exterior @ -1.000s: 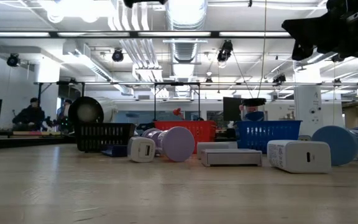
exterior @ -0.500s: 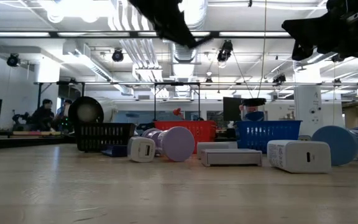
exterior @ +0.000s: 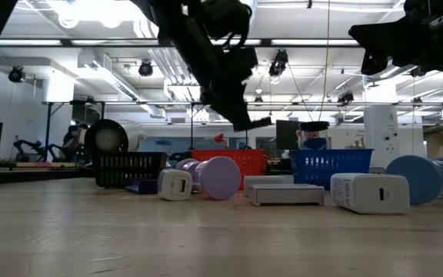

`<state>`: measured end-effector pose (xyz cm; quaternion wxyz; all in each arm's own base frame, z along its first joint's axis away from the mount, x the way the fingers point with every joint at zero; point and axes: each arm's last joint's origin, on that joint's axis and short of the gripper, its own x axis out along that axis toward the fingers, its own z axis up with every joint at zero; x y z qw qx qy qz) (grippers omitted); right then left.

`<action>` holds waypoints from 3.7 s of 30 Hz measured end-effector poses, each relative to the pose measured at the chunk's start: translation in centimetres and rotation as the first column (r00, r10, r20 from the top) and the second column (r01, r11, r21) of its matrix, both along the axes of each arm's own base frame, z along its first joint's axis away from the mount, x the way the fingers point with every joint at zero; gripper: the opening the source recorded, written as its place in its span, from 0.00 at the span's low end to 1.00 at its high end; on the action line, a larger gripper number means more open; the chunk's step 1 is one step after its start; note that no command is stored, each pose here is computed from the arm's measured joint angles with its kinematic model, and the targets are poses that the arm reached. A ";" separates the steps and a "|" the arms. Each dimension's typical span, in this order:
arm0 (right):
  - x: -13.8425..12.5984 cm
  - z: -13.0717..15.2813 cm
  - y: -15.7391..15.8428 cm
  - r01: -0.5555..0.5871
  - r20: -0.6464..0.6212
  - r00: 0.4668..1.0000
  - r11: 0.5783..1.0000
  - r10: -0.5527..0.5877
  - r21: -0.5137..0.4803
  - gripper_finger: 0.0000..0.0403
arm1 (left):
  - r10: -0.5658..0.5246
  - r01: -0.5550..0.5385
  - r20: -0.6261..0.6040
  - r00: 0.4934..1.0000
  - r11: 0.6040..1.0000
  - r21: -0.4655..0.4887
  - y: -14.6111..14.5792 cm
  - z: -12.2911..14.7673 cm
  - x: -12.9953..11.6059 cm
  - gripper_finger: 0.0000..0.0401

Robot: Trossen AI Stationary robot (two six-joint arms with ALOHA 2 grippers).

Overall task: Pick & Place Office items
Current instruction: Put the top left blue digital clock into the red bin, then put the bottom white charger adapter into the black bin

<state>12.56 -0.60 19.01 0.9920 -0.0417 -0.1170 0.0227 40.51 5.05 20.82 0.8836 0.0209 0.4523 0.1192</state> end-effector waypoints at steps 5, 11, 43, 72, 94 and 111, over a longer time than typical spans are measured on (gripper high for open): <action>0.0 0.0 0.0 0.000 -0.001 1.000 1.000 0.000 -0.001 0.02 | 0.110 -0.113 -0.042 0.993 0.991 -0.078 0.0 -1.8 0.2 0.38; 0.0 0.0 0.0 -0.001 -0.005 1.000 1.000 0.001 0.004 0.02 | 0.187 -0.198 -0.099 0.977 0.974 -0.112 -0.1 -3.5 0.3 0.38; 0.0 0.0 0.0 -0.003 -0.006 1.000 1.000 0.003 0.007 0.02 | 0.200 -0.220 -0.164 0.966 0.968 -0.118 -0.2 -5.6 0.6 0.66; 0.1 -0.5 0.0 -0.006 -0.050 0.999 1.000 0.007 0.030 0.02 | -0.279 0.172 0.503 0.818 0.953 0.249 -2.9 14.5 -19.9 0.24; 0.0 -0.1 0.0 -0.018 -0.019 1.000 0.996 0.019 0.083 0.02 | -0.152 0.091 0.797 0.584 0.988 0.122 -3.4 0.1 -28.0 0.01; 0.1 -0.9 -0.5 0.083 -0.095 0.993 0.988 -0.071 0.134 0.02 | -0.224 0.106 0.792 0.568 0.974 0.199 -3.7 -3.8 -30.2 0.01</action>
